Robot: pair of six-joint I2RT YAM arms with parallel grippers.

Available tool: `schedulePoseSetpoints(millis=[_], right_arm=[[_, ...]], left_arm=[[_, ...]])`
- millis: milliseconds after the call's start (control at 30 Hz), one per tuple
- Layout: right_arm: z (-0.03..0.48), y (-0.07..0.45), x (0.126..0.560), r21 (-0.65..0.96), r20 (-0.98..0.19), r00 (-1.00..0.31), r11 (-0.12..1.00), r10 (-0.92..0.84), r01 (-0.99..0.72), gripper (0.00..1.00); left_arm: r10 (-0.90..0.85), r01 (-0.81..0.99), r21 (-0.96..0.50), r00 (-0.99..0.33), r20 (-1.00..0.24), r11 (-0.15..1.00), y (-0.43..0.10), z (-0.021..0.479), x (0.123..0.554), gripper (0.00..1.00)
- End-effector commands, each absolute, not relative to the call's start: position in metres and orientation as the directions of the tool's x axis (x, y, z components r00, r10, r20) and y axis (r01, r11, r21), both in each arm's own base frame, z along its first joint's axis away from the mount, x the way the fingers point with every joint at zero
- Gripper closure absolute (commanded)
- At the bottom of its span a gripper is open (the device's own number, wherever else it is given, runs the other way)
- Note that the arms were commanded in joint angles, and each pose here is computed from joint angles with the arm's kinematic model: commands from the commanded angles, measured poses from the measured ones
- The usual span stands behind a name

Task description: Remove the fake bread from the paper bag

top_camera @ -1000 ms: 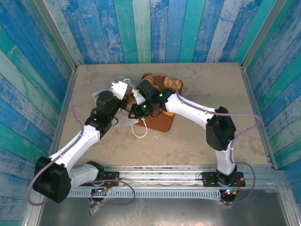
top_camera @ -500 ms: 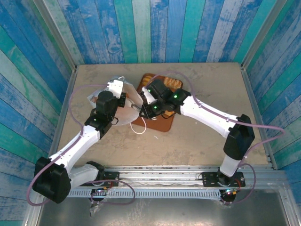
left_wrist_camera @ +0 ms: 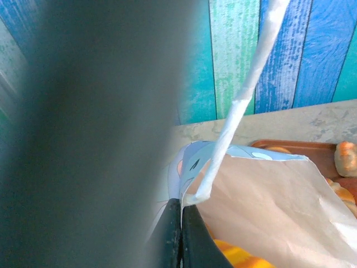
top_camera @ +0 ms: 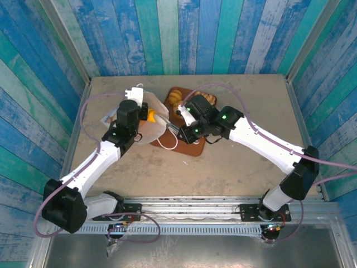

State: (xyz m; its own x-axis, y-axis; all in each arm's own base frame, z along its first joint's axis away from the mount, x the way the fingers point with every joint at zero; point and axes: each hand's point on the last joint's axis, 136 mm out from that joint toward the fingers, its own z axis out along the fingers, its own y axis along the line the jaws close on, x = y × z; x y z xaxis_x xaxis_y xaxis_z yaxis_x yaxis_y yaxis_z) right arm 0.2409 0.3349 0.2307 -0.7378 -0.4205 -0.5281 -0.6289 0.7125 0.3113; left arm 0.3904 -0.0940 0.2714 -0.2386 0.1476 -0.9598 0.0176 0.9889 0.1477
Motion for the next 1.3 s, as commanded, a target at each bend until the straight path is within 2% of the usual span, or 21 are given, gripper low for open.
schedulePoseSetpoints(millis=[0,700,1000,1267], right_arm=[[0.256,0.322,0.230,0.277,-0.593,-0.676,0.677,-0.438,-0.682,0.96],[0.319,0.246,0.209,0.167,-0.732,-0.582,0.736,-0.353,-0.656,0.94],[0.282,0.231,0.234,0.097,-0.688,-0.626,0.809,-0.366,-0.580,0.91],[0.239,0.249,0.258,0.104,-0.626,-0.676,0.817,-0.389,-0.567,0.90]], left_arm=[[0.118,-0.042,0.132,-0.252,-0.960,0.990,-0.088,0.274,0.398,1.00],[0.121,-0.074,0.144,-0.251,-0.960,0.987,-0.074,0.272,0.391,1.00],[0.110,-0.038,0.120,-0.198,-0.974,0.992,-0.076,0.285,0.380,1.00],[0.117,-0.044,0.128,-0.196,-0.974,0.991,-0.074,0.288,0.378,1.00]])
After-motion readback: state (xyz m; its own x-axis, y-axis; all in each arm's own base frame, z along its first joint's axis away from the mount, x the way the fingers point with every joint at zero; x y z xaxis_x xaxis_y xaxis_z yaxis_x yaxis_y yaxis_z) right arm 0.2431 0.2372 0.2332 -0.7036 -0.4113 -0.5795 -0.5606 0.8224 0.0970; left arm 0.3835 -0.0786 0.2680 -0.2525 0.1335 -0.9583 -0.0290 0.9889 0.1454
